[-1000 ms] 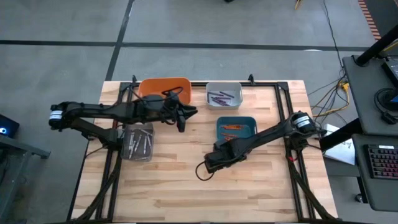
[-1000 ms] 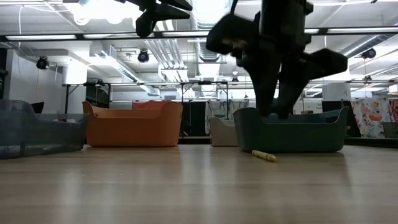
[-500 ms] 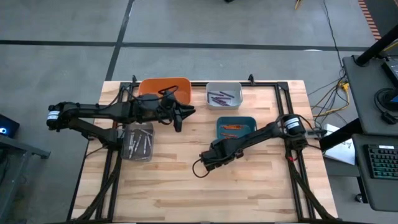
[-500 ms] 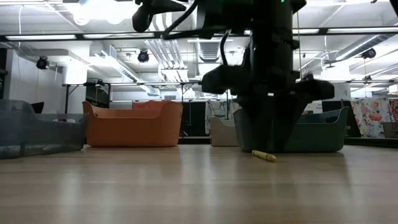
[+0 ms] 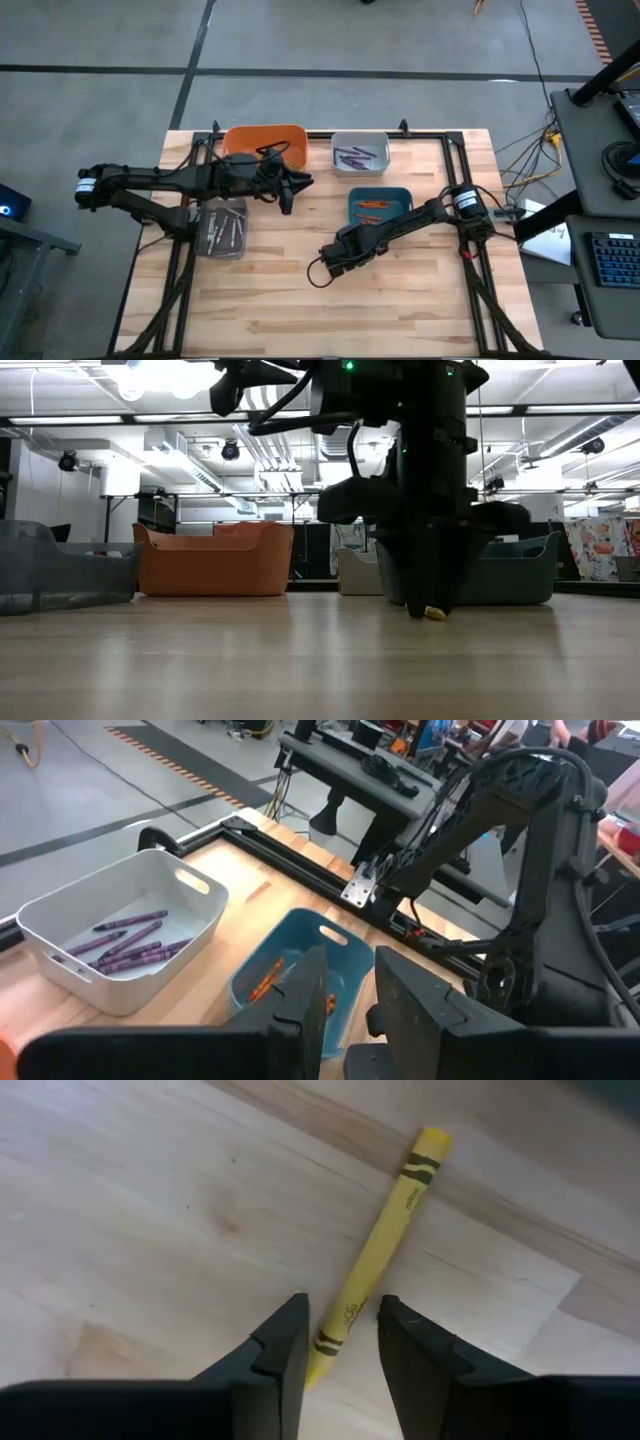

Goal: Sort crayons
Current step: Put the yellow crayon into the orange bin

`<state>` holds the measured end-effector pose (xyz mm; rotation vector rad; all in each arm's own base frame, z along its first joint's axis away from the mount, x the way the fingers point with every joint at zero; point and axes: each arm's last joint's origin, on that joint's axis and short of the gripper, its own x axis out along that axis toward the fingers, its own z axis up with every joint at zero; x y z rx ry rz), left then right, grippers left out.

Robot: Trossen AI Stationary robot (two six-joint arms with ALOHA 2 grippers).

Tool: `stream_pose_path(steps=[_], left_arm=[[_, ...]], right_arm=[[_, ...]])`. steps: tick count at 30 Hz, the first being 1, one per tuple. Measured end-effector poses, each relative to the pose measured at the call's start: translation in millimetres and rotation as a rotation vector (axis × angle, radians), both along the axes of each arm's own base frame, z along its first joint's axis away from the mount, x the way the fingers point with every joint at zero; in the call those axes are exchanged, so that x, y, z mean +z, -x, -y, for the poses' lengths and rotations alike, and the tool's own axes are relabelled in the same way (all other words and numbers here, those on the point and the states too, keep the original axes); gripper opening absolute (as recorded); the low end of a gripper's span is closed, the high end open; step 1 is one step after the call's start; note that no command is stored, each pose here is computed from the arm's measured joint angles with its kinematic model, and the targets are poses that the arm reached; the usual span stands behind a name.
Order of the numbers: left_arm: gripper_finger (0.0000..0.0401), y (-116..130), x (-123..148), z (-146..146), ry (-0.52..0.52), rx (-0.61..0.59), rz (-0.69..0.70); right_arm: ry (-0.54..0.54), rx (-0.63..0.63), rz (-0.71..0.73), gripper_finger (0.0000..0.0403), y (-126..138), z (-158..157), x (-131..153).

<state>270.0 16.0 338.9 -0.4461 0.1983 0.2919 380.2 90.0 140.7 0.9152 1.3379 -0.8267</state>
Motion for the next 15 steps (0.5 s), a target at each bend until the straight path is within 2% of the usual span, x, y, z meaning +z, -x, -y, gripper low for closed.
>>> stream_pose_path(steps=[3, 7, 15], left_arm=[[0.0071, -0.2, -0.1, 2.1, 0.001, -0.008, -0.001], [0.0071, -0.4, 0.0, 6.7, 0.002, -0.025, 0.001], [0.0071, 0.9, 1.7, 19.4, 0.013, -0.070, 0.011]], right_arm=[[-0.005, 0.016, 0.010, 0.0084, -1.1, -0.7, -0.4], [-0.005, 0.042, 0.021, 0.0024, -2.0, -0.9, -0.1], [-0.001, 0.108, 0.036, 0.0013, 0.4, -2.9, 6.7]])
